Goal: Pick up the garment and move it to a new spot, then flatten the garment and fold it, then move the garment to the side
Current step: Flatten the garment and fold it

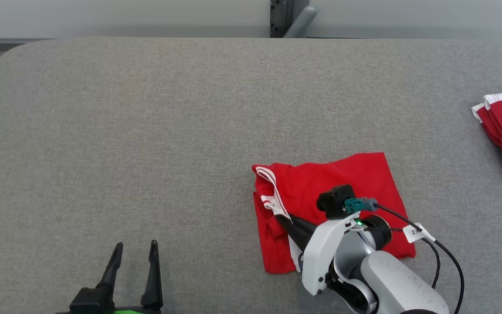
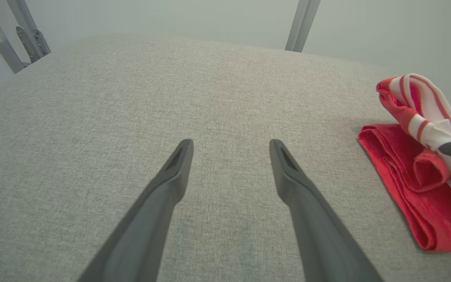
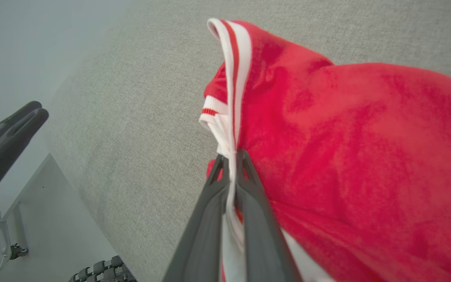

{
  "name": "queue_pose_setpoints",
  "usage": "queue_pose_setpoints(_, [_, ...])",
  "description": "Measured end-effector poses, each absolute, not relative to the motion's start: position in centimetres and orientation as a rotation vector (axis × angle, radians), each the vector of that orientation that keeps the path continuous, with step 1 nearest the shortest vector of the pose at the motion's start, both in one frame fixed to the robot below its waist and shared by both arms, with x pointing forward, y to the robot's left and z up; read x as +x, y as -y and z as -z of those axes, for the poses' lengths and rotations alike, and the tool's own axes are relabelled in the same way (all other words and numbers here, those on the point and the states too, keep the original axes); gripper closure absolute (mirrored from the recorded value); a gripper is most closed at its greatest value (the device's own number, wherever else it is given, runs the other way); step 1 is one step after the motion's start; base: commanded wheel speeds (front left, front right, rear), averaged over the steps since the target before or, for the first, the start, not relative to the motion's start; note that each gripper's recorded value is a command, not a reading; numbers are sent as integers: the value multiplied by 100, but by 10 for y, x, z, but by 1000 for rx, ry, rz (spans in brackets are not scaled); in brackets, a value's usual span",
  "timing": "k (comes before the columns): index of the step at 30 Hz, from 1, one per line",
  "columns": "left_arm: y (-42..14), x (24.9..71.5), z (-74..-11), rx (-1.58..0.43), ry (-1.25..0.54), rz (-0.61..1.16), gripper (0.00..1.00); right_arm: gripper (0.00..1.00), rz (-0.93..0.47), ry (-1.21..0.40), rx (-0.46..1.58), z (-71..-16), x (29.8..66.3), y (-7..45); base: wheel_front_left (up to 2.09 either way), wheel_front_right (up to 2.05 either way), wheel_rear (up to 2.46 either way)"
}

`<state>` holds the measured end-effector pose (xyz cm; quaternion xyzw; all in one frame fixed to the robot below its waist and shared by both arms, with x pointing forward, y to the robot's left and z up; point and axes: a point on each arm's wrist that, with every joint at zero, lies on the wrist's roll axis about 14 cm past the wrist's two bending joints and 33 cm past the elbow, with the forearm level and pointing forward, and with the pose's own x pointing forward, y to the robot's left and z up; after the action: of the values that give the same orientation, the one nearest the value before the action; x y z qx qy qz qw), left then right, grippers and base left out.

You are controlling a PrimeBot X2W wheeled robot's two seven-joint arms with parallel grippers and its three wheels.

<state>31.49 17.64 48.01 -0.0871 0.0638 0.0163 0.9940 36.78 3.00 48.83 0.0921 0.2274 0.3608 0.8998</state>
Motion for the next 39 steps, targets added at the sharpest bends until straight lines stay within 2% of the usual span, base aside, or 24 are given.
queue_pose_setpoints(1, [-178,314,-480,-175,-127,-37,0,12,-747,-457,192,-490,369,-31,0,0,0])
queue_pose_setpoints(2, [-178,314,-480,-175,-127,-39,0,0,-746,-444,198,-493,370,-31,0,0,0])
queue_pose_setpoints(8, [-180,309,-479,-175,-131,-49,0,0,-761,-267,322,-547,373,-33,0,0,0])
queue_pose_setpoints(10, [-182,309,-480,-174,-129,-56,0,0,-736,-183,371,-571,376,-18,0,0,0])
queue_pose_setpoints(12, [-181,311,-482,-174,-124,-51,0,0,-645,-82,364,-589,388,17,0,0,0])
queue_pose_setpoints(13, [-179,311,-481,-175,-126,-46,0,5,-587,-31,336,-595,394,38,0,0,0])
queue_pose_setpoints(14, [-177,313,-481,-176,-125,-38,0,71,-511,10,306,-597,401,63,0,0,0])
queue_pose_setpoints(15, [-175,314,-481,-177,-125,-31,0,100,-454,27,255,-593,404,83,0,0,0])
queue_pose_setpoints(19, [-168,317,-480,-179,-132,-6,0,100,-315,-19,125,-546,400,127,0,0,0])
queue_pose_setpoints(24, [-166,320,-479,-176,-134,6,0,100,-333,-97,16,-491,387,121,0,0,0])
queue_pose_setpoints(31, [-177,315,-481,-166,-125,-27,0,100,-321,-60,73,-500,391,103,0,0,0])
queue_pose_setpoints(35, [-181,308,-482,-165,-122,-44,0,99,-303,-82,56,-493,375,108,0,0,0])
queue_pose_setpoints(36, [-182,306,-483,-166,-120,-47,0,56,-299,-86,49,-492,372,110,0,0,0])
queue_pose_setpoints(37, [-182,305,-484,-168,-117,-46,0,1,-292,-82,41,-493,371,113,0,0,0])
queue_pose_setpoints(39, [-181,305,-487,-170,-106,-44,0,0,-277,-55,30,-501,370,118,0,0,0])
